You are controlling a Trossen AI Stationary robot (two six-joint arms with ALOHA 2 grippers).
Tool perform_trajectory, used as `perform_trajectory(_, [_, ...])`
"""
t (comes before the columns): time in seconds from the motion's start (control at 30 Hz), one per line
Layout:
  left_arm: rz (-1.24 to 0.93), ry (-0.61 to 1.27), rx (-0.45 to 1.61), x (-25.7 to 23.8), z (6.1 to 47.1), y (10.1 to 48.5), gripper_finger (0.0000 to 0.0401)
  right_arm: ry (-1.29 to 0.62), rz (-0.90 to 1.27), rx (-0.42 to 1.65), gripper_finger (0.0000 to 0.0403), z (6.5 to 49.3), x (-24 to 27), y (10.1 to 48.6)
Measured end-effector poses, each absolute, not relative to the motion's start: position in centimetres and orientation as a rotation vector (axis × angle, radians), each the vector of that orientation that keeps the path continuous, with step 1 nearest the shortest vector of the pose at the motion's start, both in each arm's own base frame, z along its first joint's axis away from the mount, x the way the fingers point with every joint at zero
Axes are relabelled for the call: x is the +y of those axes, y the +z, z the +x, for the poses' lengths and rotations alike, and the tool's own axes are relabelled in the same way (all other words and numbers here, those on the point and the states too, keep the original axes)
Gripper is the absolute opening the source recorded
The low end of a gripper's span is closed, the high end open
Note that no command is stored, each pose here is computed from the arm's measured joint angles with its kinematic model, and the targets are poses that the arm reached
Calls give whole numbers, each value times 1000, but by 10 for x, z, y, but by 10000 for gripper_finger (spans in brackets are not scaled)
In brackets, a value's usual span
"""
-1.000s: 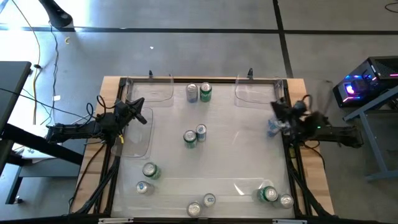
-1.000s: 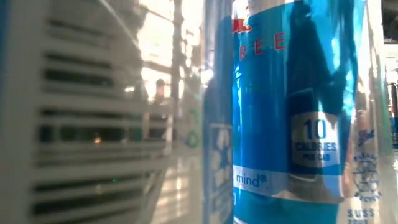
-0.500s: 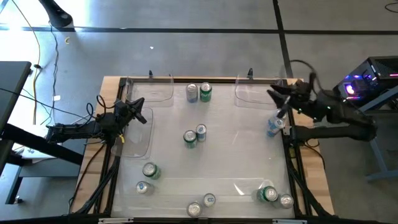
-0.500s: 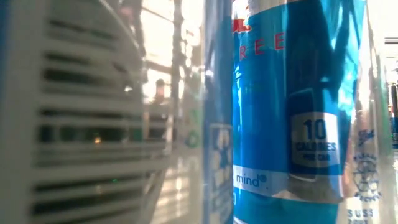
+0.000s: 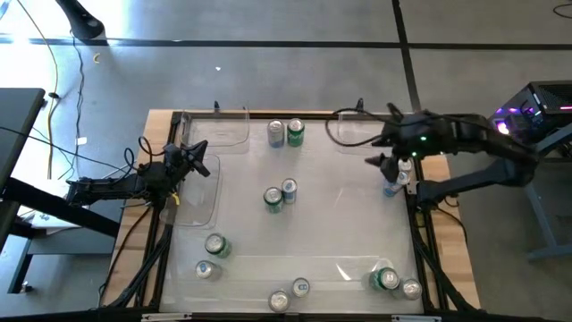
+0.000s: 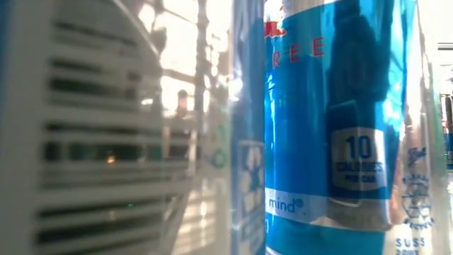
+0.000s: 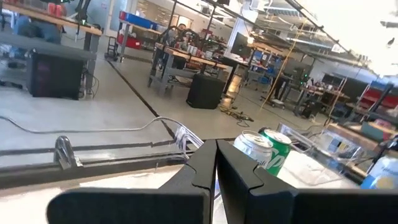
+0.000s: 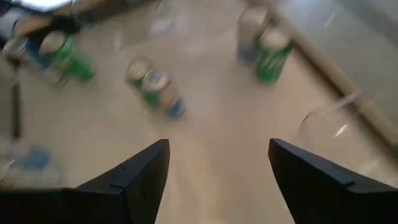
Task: Sort soda cans
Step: Put the top center green soda can into the top right transparent bin
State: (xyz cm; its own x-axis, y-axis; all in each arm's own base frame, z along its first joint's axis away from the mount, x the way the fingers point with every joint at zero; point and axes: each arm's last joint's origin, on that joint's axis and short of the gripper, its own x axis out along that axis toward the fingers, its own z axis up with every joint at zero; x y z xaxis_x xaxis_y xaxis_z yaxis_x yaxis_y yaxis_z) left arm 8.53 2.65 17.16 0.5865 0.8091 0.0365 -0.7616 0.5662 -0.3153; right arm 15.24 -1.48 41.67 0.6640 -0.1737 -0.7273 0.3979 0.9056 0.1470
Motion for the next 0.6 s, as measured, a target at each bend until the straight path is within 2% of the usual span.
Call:
perform_trajectory(0.13, [-329, 917, -209, 26, 85, 172, 10, -292, 445, 973, 273, 160, -12, 410])
perform_trajectory(0.27, [-332, 898, -208, 26, 86, 172, 10, -381, 556, 1171, 273, 158, -11, 397])
perform_trajectory(0.43, [-332, 882, -205, 26, 86, 172, 10, -395, 658, 1207, 273, 160, -9, 386])
perform_trajectory(0.6, [-335, 835, -201, 25, 87, 172, 10, -526, 738, 1262, 273, 158, -14, 366])
